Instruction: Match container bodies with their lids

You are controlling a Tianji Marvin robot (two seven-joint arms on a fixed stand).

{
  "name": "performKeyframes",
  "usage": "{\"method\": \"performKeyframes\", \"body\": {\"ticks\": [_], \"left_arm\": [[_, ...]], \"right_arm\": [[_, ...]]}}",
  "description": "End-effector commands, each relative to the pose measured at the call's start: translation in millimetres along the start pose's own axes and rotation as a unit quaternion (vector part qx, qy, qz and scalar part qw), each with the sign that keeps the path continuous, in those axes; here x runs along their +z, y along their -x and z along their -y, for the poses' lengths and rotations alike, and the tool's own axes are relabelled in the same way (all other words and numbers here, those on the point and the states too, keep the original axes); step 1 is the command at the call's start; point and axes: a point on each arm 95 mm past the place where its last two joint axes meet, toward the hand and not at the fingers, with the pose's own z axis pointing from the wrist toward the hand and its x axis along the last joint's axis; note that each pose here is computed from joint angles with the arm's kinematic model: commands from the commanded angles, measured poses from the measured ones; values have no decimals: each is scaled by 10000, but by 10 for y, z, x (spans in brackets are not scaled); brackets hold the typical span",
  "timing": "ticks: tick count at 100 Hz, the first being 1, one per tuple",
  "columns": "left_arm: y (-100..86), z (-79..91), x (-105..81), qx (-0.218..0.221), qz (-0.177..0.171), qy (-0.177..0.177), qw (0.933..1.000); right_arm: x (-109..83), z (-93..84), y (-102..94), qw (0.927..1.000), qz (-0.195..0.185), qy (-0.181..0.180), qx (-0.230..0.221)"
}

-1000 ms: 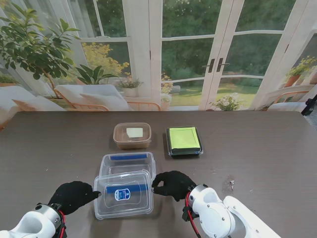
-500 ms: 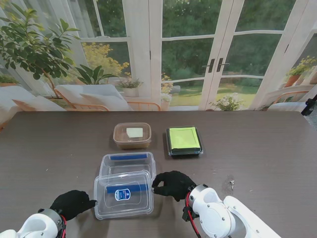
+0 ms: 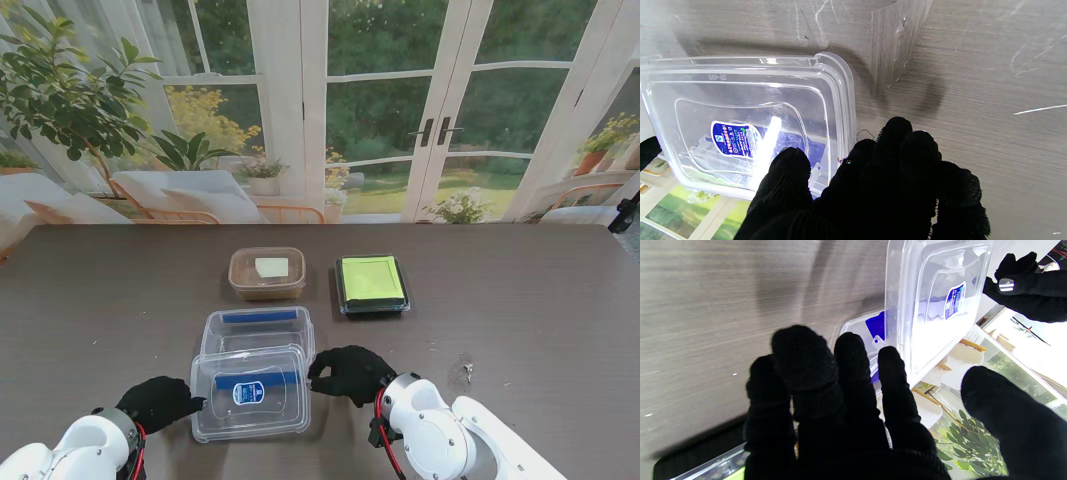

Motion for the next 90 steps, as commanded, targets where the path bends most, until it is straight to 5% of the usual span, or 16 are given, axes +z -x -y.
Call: {"method": "performKeyframes", "body": {"ticks": [1,90], "left_arm": [[-15,-36,-3,-12,-29,123,9999],[-156,164,-76,101,-434,-195,9988]], "right_arm": [[-12,46,-26,9999,-32,-102,32],[24,-25,-119,9999,-66,14,76]]}}
